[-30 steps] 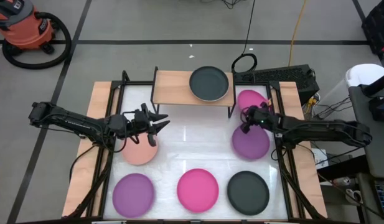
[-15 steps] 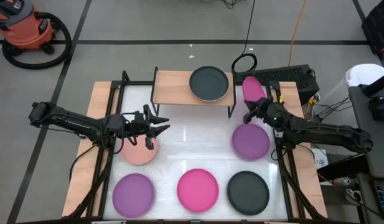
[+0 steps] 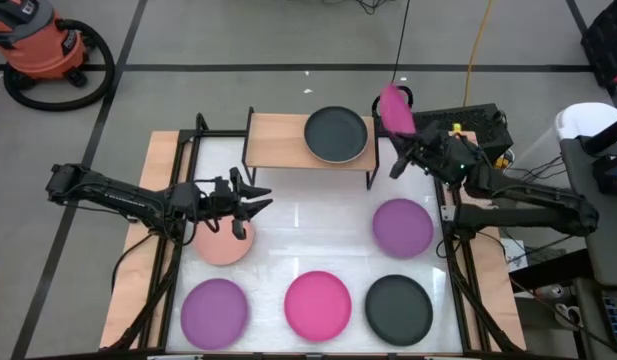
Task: Place and stack plates onto a shelf
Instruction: Stack the top pink plate on top of the black plate on the shelf
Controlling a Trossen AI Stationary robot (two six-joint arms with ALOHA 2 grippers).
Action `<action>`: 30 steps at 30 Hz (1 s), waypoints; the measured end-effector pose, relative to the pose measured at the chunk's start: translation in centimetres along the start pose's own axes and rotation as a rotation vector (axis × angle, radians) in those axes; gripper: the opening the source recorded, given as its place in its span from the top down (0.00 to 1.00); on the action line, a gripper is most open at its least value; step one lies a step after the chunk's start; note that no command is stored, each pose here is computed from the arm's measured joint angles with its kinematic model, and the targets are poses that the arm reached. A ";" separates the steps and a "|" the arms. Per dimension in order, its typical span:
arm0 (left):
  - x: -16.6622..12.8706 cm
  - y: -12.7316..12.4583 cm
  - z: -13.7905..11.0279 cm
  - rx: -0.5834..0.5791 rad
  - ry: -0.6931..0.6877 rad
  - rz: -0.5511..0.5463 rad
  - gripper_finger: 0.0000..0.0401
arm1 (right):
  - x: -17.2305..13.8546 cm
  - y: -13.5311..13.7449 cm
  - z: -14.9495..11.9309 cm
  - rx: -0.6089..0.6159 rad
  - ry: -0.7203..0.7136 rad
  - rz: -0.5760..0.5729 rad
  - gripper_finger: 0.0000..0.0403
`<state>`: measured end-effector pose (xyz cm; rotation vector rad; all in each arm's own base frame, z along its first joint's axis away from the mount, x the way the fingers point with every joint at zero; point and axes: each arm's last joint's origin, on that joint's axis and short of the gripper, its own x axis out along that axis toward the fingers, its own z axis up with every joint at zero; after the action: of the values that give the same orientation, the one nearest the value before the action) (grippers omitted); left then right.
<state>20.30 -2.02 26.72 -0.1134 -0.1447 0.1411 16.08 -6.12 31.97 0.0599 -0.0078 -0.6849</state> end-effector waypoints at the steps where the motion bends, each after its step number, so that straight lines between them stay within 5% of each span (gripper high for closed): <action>1: 0.0 0.0 0.0 0.000 -0.001 0.000 0.68 | 0.4 0.5 0.5 -0.010 0.002 0.039 1.00; 9: 0.0 0.0 0.0 0.011 0.003 0.002 0.68 | 3.7 4.2 2.8 -0.147 0.033 0.284 1.00; 19: 0.0 0.0 -0.1 0.003 0.013 0.001 0.68 | 8.8 6.6 0.5 -0.433 0.173 0.308 1.00; 30: 0.0 0.0 -0.4 -0.012 0.041 0.004 0.68 | 11.9 6.4 -3.5 -0.510 0.339 0.285 1.00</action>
<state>20.35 -2.06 26.31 -0.1285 -0.1043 0.1415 29.41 -8.53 28.66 -0.3111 0.4747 -0.3693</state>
